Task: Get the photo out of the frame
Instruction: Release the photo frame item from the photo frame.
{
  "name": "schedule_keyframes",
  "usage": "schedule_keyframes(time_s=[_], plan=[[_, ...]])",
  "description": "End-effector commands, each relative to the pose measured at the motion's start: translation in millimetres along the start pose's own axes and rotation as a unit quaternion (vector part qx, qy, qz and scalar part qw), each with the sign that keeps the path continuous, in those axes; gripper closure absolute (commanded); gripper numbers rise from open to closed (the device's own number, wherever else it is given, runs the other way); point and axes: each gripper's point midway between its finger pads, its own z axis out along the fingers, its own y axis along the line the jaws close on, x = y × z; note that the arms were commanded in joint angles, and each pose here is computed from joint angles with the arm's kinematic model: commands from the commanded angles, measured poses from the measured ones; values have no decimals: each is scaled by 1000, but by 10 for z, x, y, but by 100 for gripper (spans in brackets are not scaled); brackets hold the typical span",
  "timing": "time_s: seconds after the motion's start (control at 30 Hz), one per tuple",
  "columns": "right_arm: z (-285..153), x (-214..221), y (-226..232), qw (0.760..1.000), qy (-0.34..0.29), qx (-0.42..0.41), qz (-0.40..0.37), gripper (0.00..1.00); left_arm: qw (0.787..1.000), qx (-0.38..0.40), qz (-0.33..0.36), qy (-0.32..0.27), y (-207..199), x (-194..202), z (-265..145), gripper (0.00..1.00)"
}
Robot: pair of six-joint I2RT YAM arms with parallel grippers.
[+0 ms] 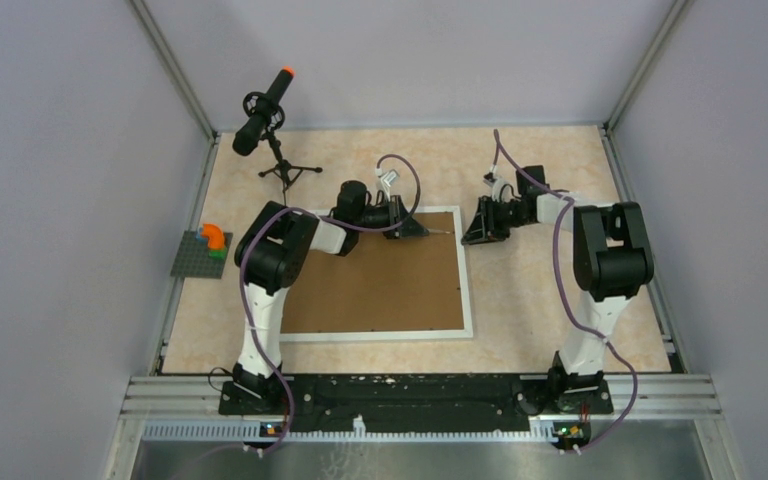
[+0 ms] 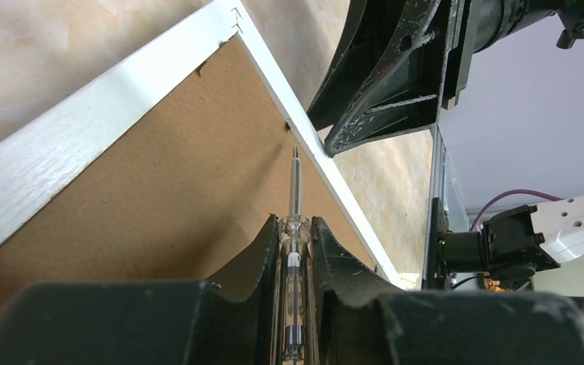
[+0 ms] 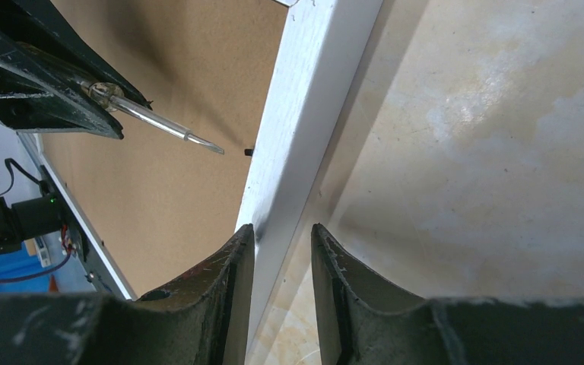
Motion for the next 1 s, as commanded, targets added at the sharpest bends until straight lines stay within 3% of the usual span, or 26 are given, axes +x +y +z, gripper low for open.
schedule_keyframes(time_s=[0.0,0.5,0.97], plan=[[15,-240,-4,1000,-27,-3,-11,68,999,8,37,-14,-18,-150,47,100],[89,-267,-42,1000,-29,-1,0,71,999,-19,37,9,168,-48,150,100],[182,-274,-96,1000,-22,7,3,75,999,19,33,22,-20,65,112,100]])
